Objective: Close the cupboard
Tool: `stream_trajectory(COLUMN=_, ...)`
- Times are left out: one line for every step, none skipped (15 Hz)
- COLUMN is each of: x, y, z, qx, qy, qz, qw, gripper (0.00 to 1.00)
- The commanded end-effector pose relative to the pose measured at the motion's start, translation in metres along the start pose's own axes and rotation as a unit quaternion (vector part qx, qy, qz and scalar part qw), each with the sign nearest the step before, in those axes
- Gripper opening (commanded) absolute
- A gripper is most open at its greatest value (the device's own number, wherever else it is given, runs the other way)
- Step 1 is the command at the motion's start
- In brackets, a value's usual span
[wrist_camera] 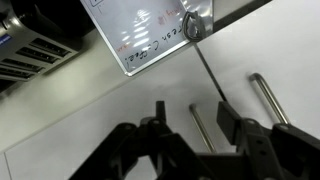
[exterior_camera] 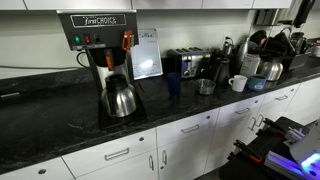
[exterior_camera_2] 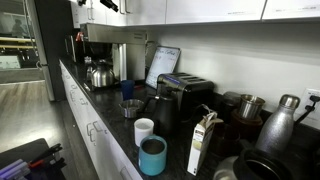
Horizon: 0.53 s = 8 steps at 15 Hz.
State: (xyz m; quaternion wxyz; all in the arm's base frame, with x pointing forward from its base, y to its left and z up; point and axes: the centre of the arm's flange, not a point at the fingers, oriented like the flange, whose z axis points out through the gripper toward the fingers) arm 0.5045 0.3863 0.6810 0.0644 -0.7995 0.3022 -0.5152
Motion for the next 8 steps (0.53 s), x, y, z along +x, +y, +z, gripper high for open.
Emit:
stream_trajectory(x=0.001, y=0.002, z=-0.011, qx=0.002, qy=0.001, qz=-0.006, qw=1.0000, gripper=0.63)
stream_trajectory(x=0.002, y=0.005, z=-0.020, qx=0.003, qy=0.003, qz=-0.010, qw=0.9999, gripper=0.70)
stream_trajectory(x=0.003, y=0.008, z=-0.025, qx=0.001, qy=0.005, qz=-0.012, qw=0.9999, gripper=0.78)
stream_trajectory(x=0.002, y=0.010, z=-0.025, qx=0.000, qy=0.005, qz=-0.014, qw=0.9999, gripper=0.81)
stream_trajectory(x=0.001, y=0.011, z=-0.024, qx=-0.002, qy=0.005, qz=-0.016, qw=0.9999, gripper=0.81)
stream_trajectory(x=0.000, y=0.011, z=-0.022, qx=-0.004, qy=0.004, qz=-0.017, qw=0.9998, gripper=0.81)
stream_trajectory(x=-0.001, y=0.012, z=-0.022, qx=-0.004, qy=0.004, qz=-0.017, qw=0.9998, gripper=0.81)
stream_trajectory(x=-0.001, y=0.012, z=-0.022, qx=-0.004, qy=0.004, qz=-0.017, qw=0.9998, gripper=0.81)
